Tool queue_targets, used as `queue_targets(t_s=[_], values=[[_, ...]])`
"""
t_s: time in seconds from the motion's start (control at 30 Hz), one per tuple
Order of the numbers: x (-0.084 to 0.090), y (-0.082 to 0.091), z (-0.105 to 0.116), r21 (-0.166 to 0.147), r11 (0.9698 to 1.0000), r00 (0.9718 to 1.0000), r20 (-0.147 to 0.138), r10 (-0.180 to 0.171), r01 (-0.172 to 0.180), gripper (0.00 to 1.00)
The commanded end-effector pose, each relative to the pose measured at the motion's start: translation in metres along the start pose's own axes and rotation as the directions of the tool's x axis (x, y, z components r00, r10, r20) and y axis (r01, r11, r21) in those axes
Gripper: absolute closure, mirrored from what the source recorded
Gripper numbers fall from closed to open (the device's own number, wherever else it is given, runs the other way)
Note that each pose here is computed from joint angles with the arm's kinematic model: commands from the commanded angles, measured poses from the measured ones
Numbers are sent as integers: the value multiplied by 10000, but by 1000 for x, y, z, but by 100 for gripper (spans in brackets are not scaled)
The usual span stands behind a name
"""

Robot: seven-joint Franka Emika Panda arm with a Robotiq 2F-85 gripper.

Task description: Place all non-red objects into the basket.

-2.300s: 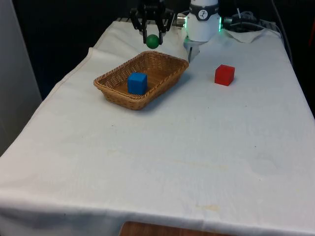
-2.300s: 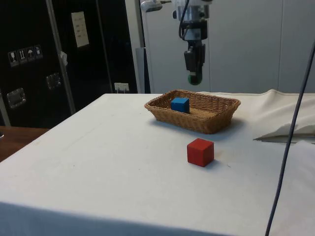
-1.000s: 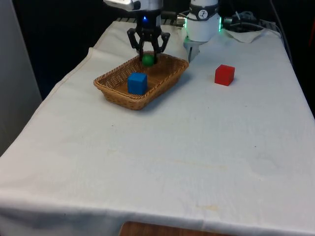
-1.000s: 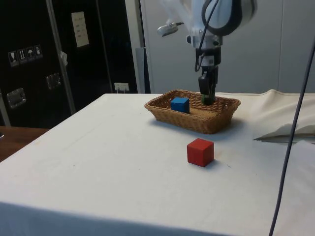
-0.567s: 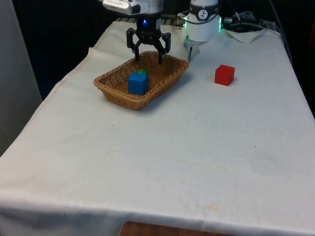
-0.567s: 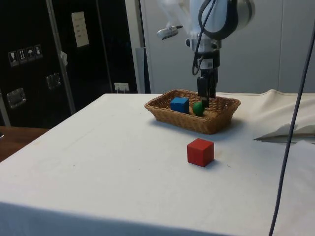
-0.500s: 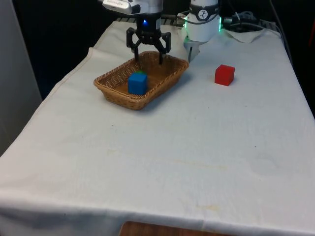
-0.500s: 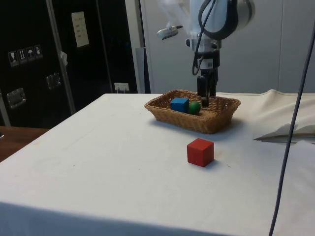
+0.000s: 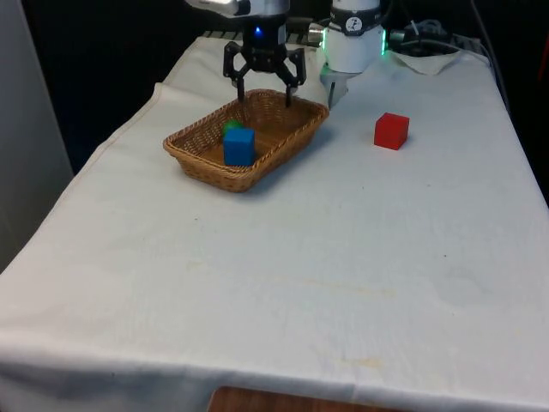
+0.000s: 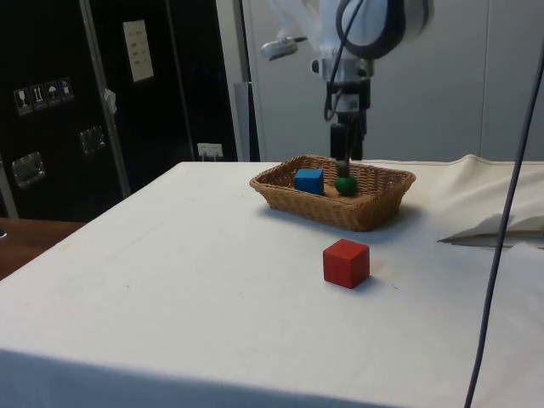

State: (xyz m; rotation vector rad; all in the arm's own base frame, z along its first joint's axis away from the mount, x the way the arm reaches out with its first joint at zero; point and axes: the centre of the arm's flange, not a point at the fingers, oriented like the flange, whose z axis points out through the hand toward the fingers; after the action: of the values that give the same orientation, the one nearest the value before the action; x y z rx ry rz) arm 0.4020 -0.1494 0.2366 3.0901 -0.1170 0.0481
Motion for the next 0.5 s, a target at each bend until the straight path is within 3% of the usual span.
queue_targets(t_s=[0.0, 0.13, 0.47], values=[[3, -3, -5, 15, 10000, 10000, 33, -48, 48, 0], [6, -9, -16, 222, 9995, 9998, -58, -204, 205, 0], [20, -31, -43, 360, 9975, 9980, -172, -609, 614, 0]])
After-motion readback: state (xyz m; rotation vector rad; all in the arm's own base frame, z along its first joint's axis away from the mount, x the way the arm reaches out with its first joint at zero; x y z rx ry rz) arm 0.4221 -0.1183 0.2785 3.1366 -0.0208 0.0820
